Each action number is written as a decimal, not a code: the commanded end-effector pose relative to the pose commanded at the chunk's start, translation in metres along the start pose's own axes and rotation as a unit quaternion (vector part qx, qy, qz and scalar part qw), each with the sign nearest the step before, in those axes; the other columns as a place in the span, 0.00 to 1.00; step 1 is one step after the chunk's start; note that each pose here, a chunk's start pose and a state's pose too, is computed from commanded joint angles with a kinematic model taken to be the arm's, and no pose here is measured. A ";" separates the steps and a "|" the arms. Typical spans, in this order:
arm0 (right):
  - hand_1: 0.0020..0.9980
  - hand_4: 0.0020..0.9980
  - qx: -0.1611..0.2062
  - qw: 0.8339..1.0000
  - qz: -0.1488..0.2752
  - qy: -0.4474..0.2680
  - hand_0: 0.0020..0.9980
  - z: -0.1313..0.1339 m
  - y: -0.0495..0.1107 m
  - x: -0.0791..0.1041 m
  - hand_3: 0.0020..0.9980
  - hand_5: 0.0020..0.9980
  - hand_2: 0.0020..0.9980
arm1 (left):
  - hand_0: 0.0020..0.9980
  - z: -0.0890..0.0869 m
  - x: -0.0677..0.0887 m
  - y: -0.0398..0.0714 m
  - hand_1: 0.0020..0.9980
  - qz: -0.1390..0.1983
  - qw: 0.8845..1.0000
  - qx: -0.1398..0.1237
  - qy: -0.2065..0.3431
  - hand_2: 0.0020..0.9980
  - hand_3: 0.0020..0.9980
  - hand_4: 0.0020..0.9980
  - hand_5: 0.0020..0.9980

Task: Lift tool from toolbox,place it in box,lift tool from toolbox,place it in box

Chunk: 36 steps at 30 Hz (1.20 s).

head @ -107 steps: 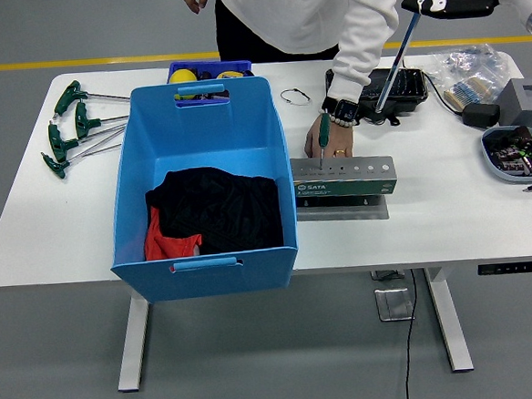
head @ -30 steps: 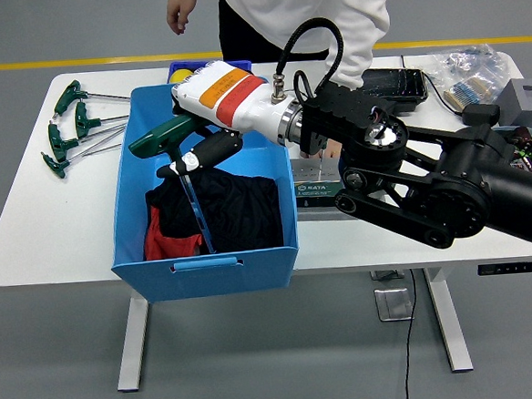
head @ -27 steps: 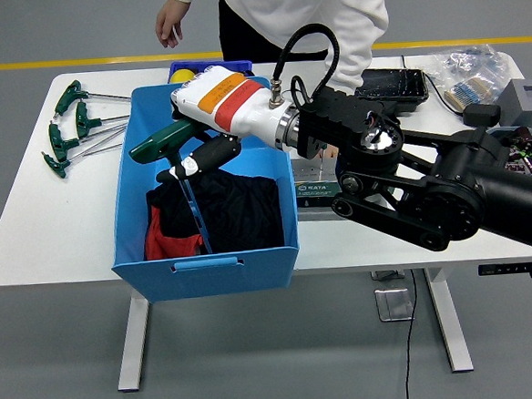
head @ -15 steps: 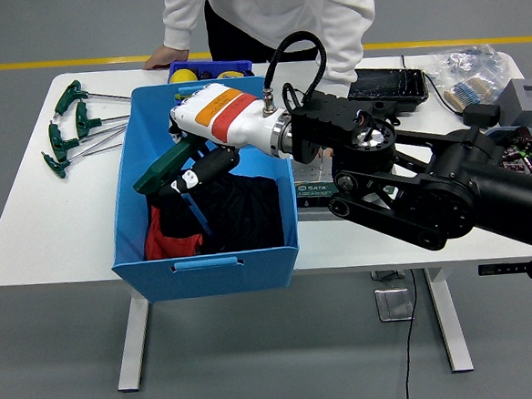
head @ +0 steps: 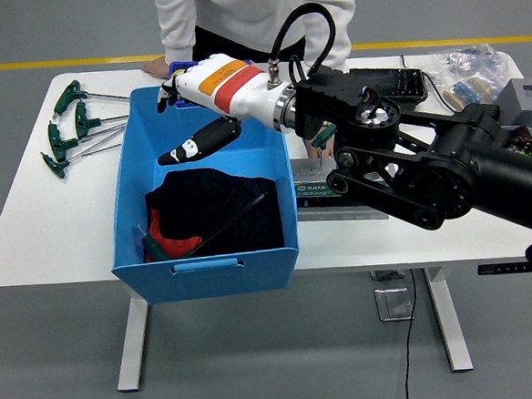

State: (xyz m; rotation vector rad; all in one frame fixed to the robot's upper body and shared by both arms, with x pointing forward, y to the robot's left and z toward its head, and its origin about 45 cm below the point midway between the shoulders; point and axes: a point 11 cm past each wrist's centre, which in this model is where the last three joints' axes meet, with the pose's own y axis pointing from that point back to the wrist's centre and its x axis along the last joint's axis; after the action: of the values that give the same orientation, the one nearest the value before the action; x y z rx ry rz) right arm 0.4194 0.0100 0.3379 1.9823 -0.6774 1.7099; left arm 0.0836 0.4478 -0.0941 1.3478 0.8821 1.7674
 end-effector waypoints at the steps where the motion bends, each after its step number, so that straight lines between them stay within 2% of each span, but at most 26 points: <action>1: 0.68 1.00 -0.004 1.000 0.004 0.000 0.72 0.003 0.001 0.003 0.76 0.88 0.76 | 0.77 0.000 0.000 0.000 0.77 0.001 1.000 -0.001 0.004 0.79 0.78 0.78 0.73; 5: 0.68 1.00 -0.014 1.000 0.014 0.004 0.72 0.013 0.003 0.014 0.76 0.88 0.76 | 0.77 0.000 0.000 0.000 0.77 0.003 1.000 -0.001 0.008 0.79 0.78 0.78 0.73; 9: 0.71 1.00 -0.024 1.000 0.016 -0.007 0.75 0.022 0.007 0.015 0.78 0.89 0.79 | 0.77 -0.011 0.000 0.000 0.77 0.004 1.000 0.008 0.015 0.79 0.78 0.78 0.73; 12: 0.71 1.00 -0.035 0.999 0.020 -0.017 0.75 0.030 0.010 0.017 0.78 0.89 0.79 | 0.77 -0.013 0.001 0.000 0.77 0.003 1.000 0.010 0.011 0.79 0.78 0.78 0.73; 13: 0.75 1.00 -0.040 0.999 0.022 -0.022 0.80 0.035 0.012 0.017 0.81 0.90 0.81 | 0.77 -0.014 0.001 0.000 0.77 0.002 1.000 0.011 0.008 0.79 0.78 0.78 0.73; 15: 0.75 1.00 -0.046 0.998 0.023 -0.029 0.80 0.041 0.015 0.017 0.81 0.90 0.81 | 0.77 -0.016 0.002 0.000 0.77 0.002 1.000 0.012 0.005 0.79 0.78 0.78 0.73; 18: 0.75 1.00 -0.054 0.998 0.020 -0.036 0.80 0.047 0.019 0.013 0.81 0.90 0.81 | 0.77 -0.022 0.001 0.000 0.77 0.000 1.000 0.017 0.004 0.79 0.78 0.78 0.73; 19: 0.78 1.00 -0.055 0.998 0.017 -0.036 0.83 0.048 0.020 0.012 0.82 0.90 0.83 | 0.77 -0.024 0.001 0.000 0.77 -0.001 1.000 0.018 0.004 0.79 0.78 0.78 0.73; 23: 0.78 1.00 -0.066 0.997 0.017 -0.030 0.83 0.059 0.026 0.018 0.82 0.90 0.83 | 0.77 -0.013 -0.003 0.000 0.77 -0.008 1.000 0.012 -0.001 0.79 0.78 0.78 0.73; 27: 0.80 1.00 -0.078 0.996 0.013 -0.038 0.85 0.068 0.033 0.014 0.84 0.92 0.83 | 0.77 -0.020 -0.002 0.000 0.77 -0.005 1.000 0.018 0.008 0.79 0.78 0.79 0.73; 31: 0.80 1.00 -0.098 0.994 0.018 -0.033 0.86 0.088 0.044 0.030 0.84 0.92 0.84 | 0.77 -0.014 -0.004 0.000 0.77 -0.008 1.000 0.014 0.008 0.79 0.78 0.78 0.73; 36: 0.80 1.00 -0.129 0.990 0.023 -0.050 0.86 0.118 0.067 0.035 0.84 0.92 0.84 | 0.77 -0.028 -0.002 0.001 0.77 -0.004 1.000 0.023 0.016 0.79 0.78 0.78 0.73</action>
State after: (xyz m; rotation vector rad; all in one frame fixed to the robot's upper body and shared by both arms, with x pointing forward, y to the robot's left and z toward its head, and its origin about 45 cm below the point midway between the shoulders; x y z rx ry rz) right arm 0.4740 -0.1176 0.3565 1.8908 -0.9365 1.4708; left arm 0.0567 0.4432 -0.1005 1.3470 0.9502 1.7775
